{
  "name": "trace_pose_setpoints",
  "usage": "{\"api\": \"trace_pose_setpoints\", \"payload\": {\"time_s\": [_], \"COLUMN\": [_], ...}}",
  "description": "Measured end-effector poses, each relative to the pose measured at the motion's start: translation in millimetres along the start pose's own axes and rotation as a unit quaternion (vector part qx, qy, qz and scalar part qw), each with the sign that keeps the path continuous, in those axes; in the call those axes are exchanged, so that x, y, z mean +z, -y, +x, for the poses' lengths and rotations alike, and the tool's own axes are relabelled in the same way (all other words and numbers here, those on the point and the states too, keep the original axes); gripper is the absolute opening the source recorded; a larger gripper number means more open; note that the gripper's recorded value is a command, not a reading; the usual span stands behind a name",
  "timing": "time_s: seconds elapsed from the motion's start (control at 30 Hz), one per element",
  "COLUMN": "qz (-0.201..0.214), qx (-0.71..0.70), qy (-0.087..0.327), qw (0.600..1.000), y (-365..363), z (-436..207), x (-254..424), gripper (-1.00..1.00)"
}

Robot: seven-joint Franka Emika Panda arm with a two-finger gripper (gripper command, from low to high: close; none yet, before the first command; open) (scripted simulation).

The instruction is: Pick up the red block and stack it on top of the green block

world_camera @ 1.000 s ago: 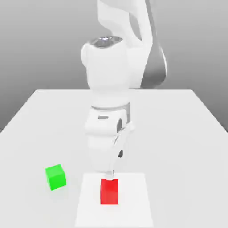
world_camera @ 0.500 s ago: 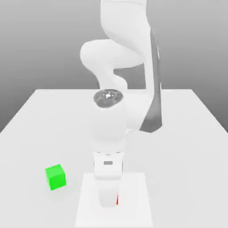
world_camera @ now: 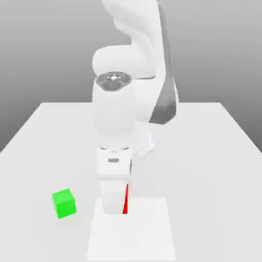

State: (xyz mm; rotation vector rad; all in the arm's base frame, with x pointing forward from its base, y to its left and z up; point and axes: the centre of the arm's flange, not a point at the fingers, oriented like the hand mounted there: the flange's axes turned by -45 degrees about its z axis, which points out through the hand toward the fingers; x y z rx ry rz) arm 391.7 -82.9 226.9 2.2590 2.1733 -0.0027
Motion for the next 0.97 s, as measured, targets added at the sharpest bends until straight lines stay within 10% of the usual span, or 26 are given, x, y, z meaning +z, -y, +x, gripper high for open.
{"api": "trace_pose_setpoints", "payload": {"time_s": [0.27, 0.9, 0.93, 0.97], "qz": [0.003, 0.002, 0.002, 0.002], "qx": [-0.016, -0.017, -0.016, -0.016], "qy": [-0.004, -0.008, -0.006, -0.006], "qw": [1.0, 1.0, 1.0, 1.0], "y": [51, 55, 56, 56], "z": [-98, -104, -104, -104], "x": [-18, 45, 48, 48], "gripper": [-1.0, -1.0, 1.0, 1.0]}}
